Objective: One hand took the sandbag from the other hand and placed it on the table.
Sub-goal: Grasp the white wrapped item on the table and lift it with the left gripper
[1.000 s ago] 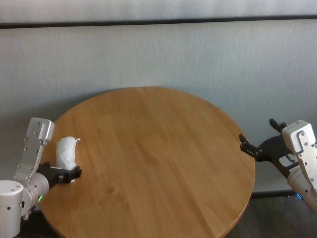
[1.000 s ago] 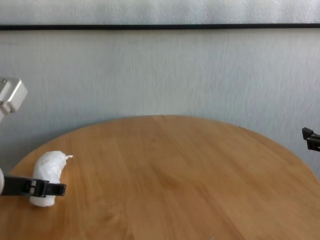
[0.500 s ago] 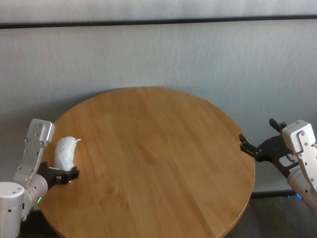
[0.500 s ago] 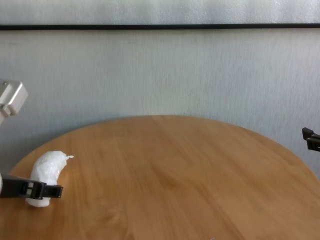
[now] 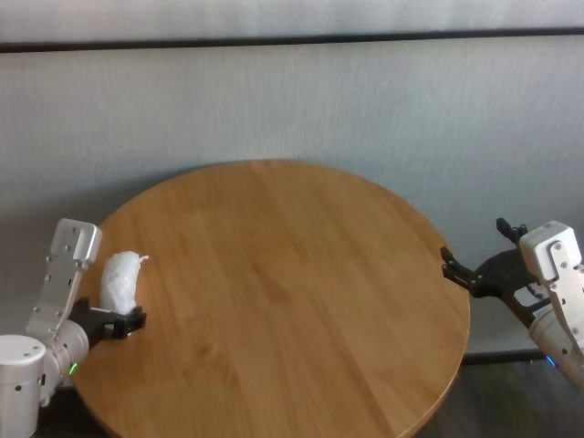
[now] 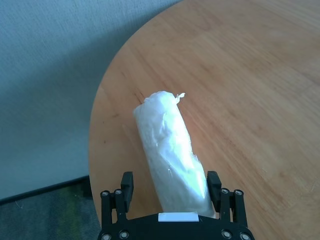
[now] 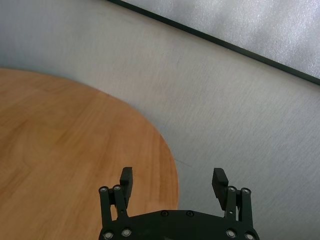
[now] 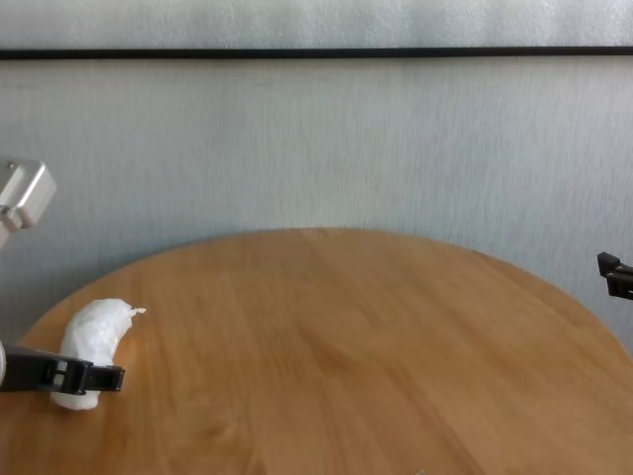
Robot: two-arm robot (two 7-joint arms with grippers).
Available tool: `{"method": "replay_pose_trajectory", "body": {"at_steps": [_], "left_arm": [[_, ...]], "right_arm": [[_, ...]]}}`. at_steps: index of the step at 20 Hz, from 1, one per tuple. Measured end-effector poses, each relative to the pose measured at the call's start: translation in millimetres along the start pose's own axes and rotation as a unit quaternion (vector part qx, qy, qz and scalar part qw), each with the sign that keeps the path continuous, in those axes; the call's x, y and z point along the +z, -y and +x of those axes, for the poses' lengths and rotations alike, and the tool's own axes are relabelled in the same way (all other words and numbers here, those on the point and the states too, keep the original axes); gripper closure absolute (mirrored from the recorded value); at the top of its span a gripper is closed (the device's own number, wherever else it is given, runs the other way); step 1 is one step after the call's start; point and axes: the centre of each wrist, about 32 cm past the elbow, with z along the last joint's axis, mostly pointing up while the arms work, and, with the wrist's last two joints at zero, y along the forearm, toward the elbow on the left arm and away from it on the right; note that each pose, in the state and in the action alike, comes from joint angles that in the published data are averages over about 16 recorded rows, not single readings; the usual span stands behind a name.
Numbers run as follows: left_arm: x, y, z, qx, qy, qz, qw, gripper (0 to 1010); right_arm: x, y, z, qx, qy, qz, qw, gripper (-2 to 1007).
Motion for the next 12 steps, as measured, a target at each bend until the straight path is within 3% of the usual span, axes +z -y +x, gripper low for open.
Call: {"method": "replay_pose_trajectory", "body": {"at_steps": [12], "left_arm": [[0.1,0.0,-0.2,0.000,0.000,-0.001,1.0000,328]], "right_arm": [[0.0,0.0,0.0,0.000,0.000,0.000,1.0000,4]]}}
